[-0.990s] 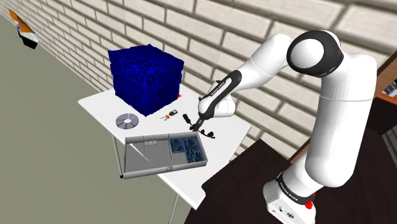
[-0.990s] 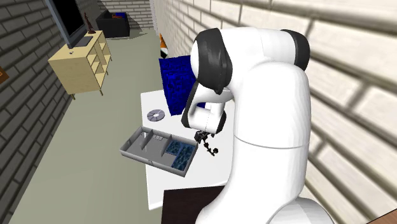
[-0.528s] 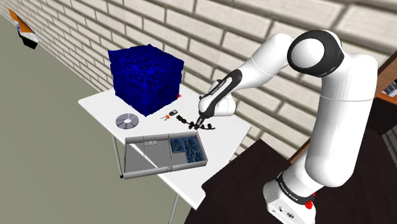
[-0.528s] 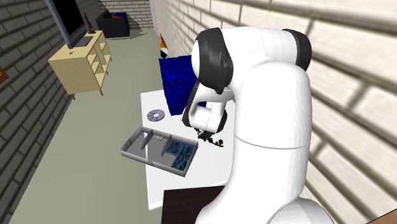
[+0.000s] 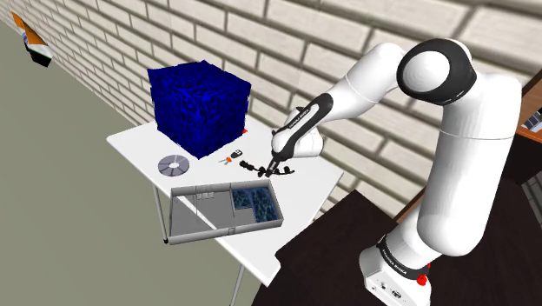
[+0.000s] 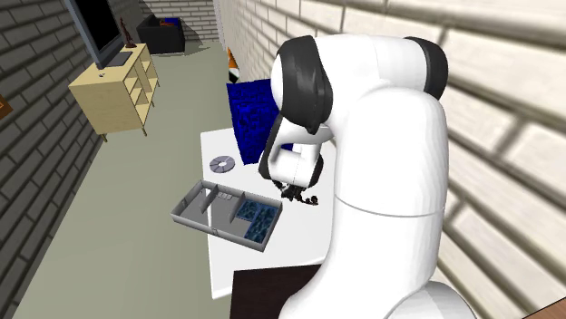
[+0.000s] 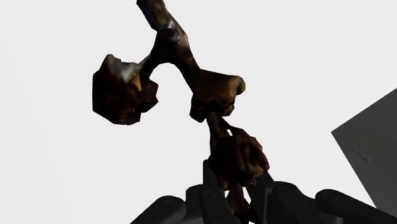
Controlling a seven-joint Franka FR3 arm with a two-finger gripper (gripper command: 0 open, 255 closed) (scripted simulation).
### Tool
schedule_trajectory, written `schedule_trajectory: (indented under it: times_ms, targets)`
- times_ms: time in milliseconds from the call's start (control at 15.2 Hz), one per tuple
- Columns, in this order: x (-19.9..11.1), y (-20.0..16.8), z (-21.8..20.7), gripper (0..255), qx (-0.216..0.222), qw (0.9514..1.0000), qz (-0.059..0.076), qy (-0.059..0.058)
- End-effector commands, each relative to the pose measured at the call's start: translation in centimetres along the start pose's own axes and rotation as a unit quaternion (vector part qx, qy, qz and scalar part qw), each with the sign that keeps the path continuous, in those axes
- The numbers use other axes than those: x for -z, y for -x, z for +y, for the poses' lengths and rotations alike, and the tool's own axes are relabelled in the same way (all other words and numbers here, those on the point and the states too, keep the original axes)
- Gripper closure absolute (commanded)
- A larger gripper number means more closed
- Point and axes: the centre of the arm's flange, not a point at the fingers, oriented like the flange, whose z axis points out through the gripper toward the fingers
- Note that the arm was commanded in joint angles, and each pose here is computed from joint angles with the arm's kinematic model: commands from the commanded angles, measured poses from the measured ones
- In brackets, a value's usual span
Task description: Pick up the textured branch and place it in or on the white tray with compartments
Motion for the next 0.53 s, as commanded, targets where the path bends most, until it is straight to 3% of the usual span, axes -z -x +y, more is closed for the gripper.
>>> schedule_trajectory:
  times_ms: [0,462]
  targets:
    - [0.9,-0.2,-0.1,255,0.000,1.0000,-0.001,-0.001]
    - [4.5,-0.8,-0.2,255,0.000,1.0000,-0.001,-0.001]
